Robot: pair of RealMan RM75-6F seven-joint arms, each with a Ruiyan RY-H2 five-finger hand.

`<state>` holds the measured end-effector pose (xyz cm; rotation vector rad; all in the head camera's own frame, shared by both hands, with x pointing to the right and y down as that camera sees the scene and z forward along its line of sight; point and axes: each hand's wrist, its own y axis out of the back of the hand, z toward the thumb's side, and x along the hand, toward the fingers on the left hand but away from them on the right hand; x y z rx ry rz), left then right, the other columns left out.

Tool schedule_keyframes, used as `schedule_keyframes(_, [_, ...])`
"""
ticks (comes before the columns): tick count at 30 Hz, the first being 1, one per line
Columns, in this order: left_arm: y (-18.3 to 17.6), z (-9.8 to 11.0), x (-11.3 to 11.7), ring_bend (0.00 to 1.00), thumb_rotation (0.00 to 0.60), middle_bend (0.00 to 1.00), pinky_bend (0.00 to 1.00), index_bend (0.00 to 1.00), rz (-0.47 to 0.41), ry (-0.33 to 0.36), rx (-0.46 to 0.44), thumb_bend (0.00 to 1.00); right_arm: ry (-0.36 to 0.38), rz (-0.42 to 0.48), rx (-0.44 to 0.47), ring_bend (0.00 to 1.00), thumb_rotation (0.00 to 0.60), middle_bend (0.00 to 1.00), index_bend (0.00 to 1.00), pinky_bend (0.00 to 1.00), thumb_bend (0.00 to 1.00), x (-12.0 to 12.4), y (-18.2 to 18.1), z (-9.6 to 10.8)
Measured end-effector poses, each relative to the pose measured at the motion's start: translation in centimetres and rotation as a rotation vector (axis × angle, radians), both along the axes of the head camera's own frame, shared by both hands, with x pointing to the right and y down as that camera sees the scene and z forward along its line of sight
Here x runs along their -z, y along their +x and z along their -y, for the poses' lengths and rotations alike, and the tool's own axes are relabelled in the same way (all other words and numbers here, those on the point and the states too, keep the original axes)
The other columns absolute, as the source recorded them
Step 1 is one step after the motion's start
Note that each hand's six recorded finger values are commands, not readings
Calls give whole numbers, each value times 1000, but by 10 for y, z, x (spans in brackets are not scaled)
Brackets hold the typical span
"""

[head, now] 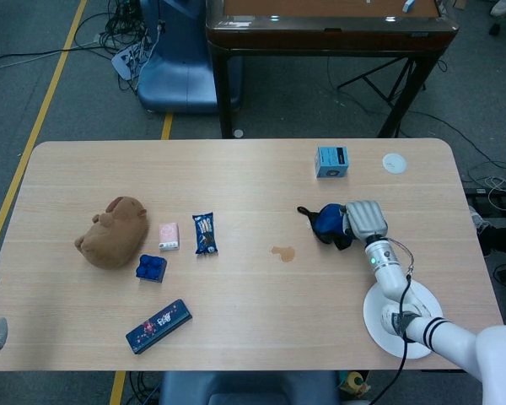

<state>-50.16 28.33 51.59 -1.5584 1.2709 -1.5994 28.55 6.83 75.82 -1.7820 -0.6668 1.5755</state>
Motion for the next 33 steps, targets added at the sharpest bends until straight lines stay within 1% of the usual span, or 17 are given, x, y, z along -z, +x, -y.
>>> schedule_keyframes(3, [0,0,0,0,600,0,0,124,-2,-1,0,482,22,63,30,658,600,616,826,931,1000,13,-19,-2])
schedule_keyframes(8, [-1,-1,0,0,600,0,0,124,-5,1,0,482,62,166,108,658,600,616,832,930,1000,34,-58,-12])
schedule_keyframes(11, [-1,-1,0,0,600,0,0,125,-6,-2,1,483,67,200,155,658,600,616,833,931,1000,35,-80,-23])
schedule_keyframes(15, [-2,-2,1,0,600,0,0,126,-8,1,6,483,45,222,210,658,600,616,833,930,1000,27,-107,-41])
schedule_keyframes(18, [-4,-3,2,0,600,0,0,128,-9,1,11,483,31,211,264,658,600,616,833,930,1000,18,-121,-54])
schedule_keyframes(22, [-5,-4,3,0,600,0,0,128,-11,1,15,483,23,162,336,658,600,616,833,931,1000,4,-131,-68])
schedule_keyframes(27, [-6,-5,4,0,600,0,0,128,-12,0,18,482,44,102,370,658,600,616,833,930,1000,-6,-128,-69])
schedule_keyframes(33, [-4,-5,3,0,600,0,0,128,-16,-2,11,483,61,23,363,658,600,616,833,931,1000,-16,-112,-61])
